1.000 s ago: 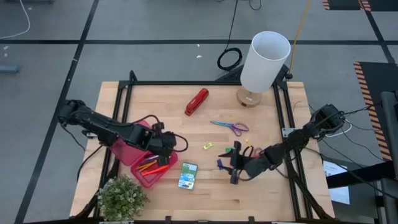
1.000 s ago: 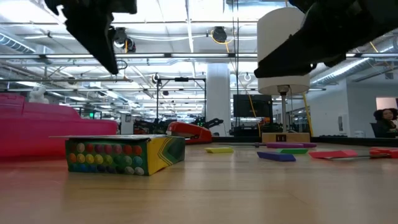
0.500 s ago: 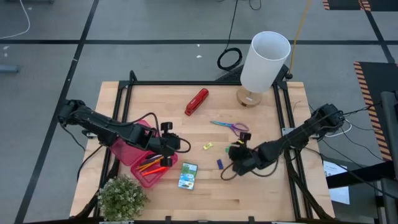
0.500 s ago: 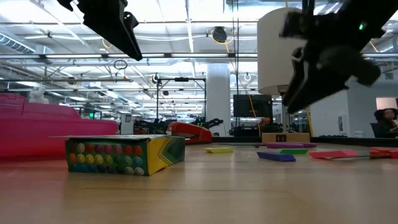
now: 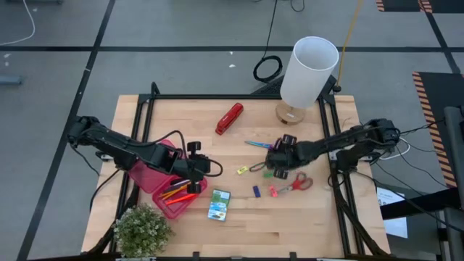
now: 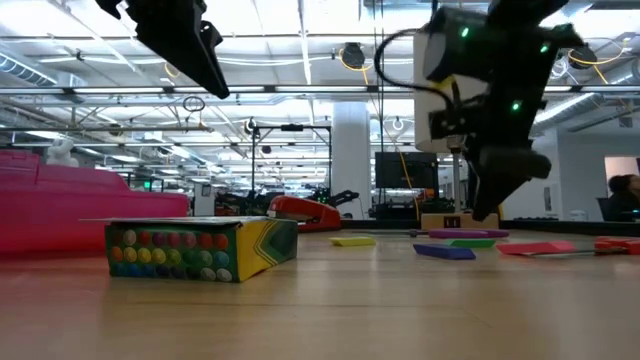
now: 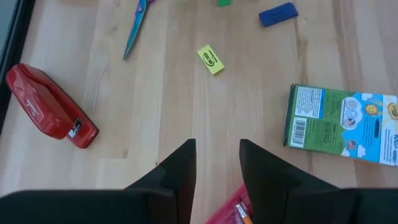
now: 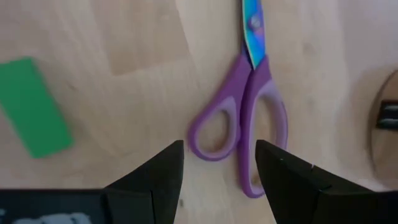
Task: Pack school essentials
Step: Put the purple scissors into the red supply box
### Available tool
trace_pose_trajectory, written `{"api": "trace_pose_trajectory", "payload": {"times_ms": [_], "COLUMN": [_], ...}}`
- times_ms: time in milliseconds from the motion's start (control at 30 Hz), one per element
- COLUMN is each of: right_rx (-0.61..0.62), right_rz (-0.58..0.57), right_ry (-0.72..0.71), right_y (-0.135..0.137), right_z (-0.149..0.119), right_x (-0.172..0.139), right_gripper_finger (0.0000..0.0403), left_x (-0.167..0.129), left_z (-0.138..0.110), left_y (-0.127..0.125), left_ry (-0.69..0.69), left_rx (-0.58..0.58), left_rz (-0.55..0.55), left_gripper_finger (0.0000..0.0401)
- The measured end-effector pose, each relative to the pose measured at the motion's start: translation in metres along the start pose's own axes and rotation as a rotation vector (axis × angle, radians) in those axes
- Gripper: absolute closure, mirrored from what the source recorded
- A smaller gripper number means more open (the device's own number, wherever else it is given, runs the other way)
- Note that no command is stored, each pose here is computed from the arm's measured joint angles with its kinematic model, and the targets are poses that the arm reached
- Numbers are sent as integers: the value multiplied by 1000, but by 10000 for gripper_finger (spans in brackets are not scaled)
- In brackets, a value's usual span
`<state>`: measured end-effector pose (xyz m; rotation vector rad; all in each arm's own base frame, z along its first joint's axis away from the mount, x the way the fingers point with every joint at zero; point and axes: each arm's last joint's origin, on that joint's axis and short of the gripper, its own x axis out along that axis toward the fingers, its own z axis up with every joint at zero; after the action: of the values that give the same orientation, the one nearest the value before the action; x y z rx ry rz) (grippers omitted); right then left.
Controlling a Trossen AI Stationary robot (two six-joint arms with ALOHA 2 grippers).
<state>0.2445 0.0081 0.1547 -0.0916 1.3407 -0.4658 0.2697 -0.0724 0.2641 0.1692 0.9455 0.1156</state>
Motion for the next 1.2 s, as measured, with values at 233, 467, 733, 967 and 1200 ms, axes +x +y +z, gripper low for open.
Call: {"api": "trace_pose_trajectory", "payload": {"times_ms": [233,467,733,967,1200], "right_rx": [58,75,165,202,203], "right_rz": [110,125,279,279,275], "right_ry": [1,-71,-154,-185,-187], "right_y": [-23,-42,-50,-48,-48], "right_z": [0,-5,-25,-34,-35], "right_x": [17,19,41,50,50], "right_gripper_finger": [211,211,240,283,347], "left_x": [0,-2,-2,-2,-2], "left_z": [1,0,0,3,6], "left_y": [0,-5,-5,-6,-6], "left_ry": [-9,-14,-14,-37,-75], "left_rx": [-31,-21,-9,-9,5], "left_rz": [-5,-16,-16,-20,-25], "left_gripper_finger": [274,274,274,274,274]}}
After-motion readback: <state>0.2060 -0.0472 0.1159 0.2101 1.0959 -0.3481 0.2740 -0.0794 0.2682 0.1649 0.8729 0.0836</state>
